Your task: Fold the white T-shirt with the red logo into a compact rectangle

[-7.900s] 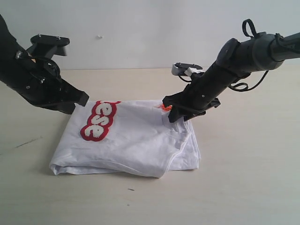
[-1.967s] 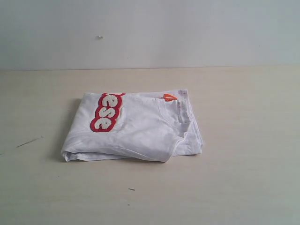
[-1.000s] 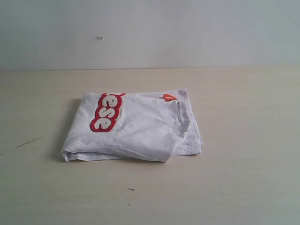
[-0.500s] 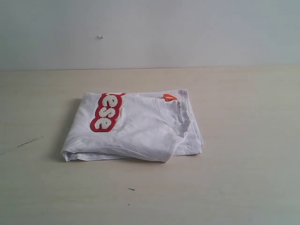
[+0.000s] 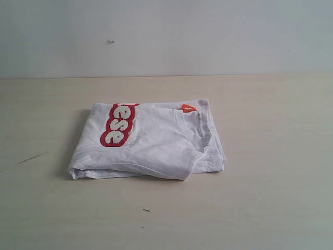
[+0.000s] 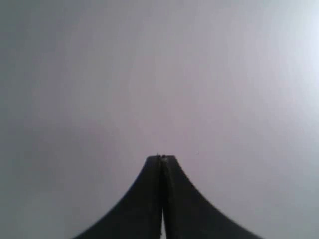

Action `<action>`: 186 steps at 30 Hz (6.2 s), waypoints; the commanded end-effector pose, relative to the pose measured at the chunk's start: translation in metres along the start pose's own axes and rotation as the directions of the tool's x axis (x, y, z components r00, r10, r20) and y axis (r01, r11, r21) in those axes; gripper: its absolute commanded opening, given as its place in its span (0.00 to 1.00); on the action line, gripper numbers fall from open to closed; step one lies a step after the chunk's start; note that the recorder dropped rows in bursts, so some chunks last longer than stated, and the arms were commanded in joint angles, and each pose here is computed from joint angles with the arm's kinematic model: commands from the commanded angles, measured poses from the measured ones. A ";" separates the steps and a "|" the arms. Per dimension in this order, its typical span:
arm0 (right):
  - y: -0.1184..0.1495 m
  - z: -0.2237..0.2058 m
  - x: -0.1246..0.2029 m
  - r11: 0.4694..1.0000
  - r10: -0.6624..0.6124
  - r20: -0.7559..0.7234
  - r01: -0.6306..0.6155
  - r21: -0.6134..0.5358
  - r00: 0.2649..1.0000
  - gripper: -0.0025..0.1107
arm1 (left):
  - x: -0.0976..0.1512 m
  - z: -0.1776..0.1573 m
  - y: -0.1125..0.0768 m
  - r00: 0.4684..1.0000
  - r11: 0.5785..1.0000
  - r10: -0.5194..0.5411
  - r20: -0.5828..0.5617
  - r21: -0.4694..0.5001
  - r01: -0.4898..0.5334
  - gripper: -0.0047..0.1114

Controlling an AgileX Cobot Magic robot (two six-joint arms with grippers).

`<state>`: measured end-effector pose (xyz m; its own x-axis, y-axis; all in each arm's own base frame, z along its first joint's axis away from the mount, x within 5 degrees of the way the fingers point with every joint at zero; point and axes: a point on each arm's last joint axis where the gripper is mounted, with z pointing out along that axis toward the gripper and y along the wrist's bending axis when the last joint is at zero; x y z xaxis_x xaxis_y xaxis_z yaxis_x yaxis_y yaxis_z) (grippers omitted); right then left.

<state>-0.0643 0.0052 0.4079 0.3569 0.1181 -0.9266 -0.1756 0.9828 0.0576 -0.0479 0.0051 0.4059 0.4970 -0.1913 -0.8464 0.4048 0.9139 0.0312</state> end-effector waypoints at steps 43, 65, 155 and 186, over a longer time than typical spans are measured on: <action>0.000 0.001 0.003 1.000 0.002 -0.014 -0.002 0.005 1.000 0.02 | 0.003 0.005 -0.010 0.804 0.702 0.543 -0.242 -0.395 -0.593 0.04; 0.000 0.001 0.003 1.000 0.002 -0.014 -0.002 0.005 1.000 0.02 | 0.078 0.008 0.014 0.780 0.730 0.445 -0.440 -0.327 -0.600 0.04; 0.000 0.001 0.003 1.000 0.002 -0.014 -0.002 0.005 1.000 0.02 | 0.241 -0.041 0.032 0.684 0.896 -0.141 -0.715 -0.386 -0.219 0.04; 0.000 0.001 0.003 1.000 0.002 -0.014 -0.002 0.005 1.000 0.02 | 0.241 -0.041 0.032 0.684 0.896 -0.138 -0.717 -0.384 -0.223 0.04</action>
<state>-0.0641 0.0053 0.4076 0.3533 0.1175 -0.9281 -0.1758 0.9827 0.0575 0.0531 0.0028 0.1813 -0.2762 0.0007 -0.9611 -0.0418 0.9990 0.0127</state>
